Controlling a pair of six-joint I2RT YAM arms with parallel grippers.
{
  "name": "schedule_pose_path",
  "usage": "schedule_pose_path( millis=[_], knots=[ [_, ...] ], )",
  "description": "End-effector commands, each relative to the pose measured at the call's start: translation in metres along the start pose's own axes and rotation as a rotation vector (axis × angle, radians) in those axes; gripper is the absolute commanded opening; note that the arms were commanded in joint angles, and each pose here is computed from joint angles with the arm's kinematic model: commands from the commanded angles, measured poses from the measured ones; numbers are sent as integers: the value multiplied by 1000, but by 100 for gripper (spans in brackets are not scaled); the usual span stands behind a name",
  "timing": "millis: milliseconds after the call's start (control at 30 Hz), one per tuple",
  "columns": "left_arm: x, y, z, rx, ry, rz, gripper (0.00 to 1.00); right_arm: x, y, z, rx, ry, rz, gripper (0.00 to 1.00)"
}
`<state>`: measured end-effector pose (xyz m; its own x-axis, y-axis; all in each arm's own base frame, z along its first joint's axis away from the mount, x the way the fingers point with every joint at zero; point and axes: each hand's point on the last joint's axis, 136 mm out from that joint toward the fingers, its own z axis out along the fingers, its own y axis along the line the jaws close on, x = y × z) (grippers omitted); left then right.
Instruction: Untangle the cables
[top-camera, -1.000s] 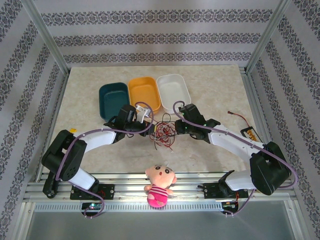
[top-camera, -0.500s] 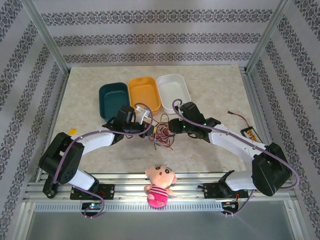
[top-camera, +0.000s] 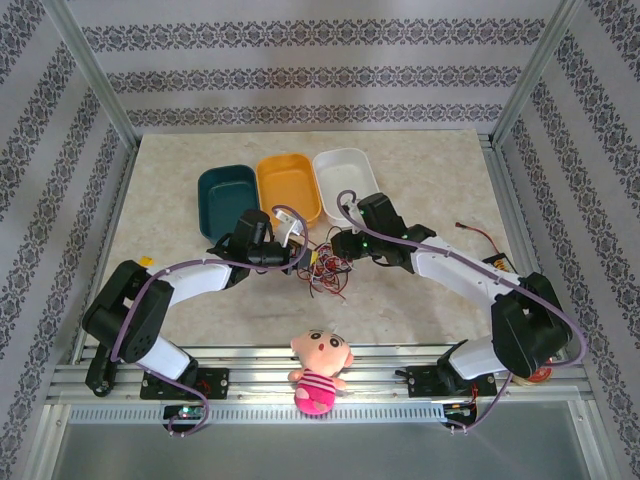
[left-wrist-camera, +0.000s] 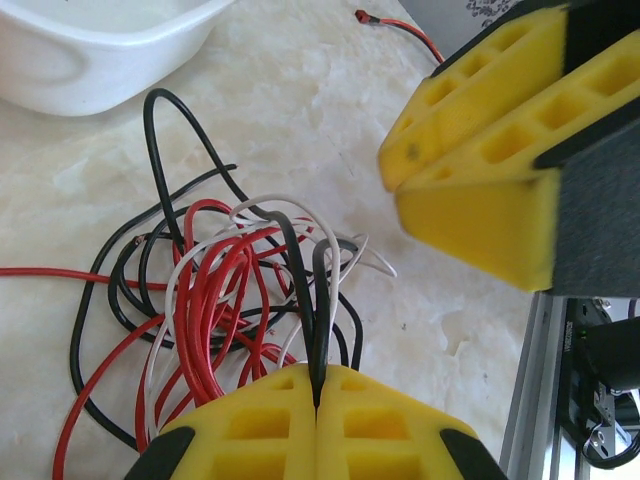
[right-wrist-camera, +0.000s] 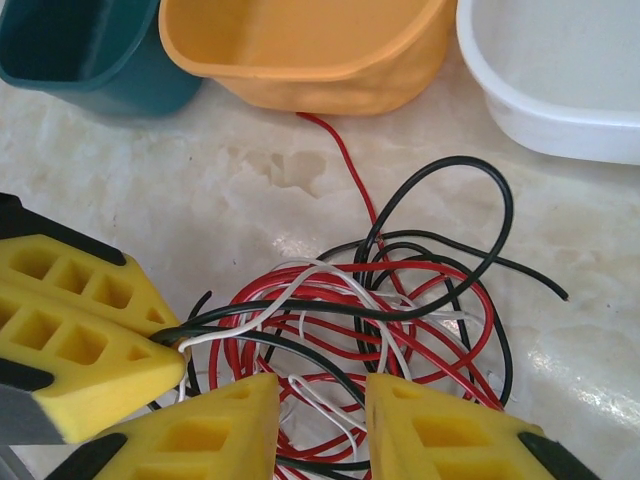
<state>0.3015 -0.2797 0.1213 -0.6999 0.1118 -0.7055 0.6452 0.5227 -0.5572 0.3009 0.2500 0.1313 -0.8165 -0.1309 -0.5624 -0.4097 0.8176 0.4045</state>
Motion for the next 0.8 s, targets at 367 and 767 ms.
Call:
schedule_pose_path(
  millis=[367,767],
  knots=[
    [-27,-10,-2,43,-70,31,0,10,2,13,68,37,-107,30],
    [-22,-9,-2,46,-57,15,0,3,-9,20,143,17,-134,26]
  ],
)
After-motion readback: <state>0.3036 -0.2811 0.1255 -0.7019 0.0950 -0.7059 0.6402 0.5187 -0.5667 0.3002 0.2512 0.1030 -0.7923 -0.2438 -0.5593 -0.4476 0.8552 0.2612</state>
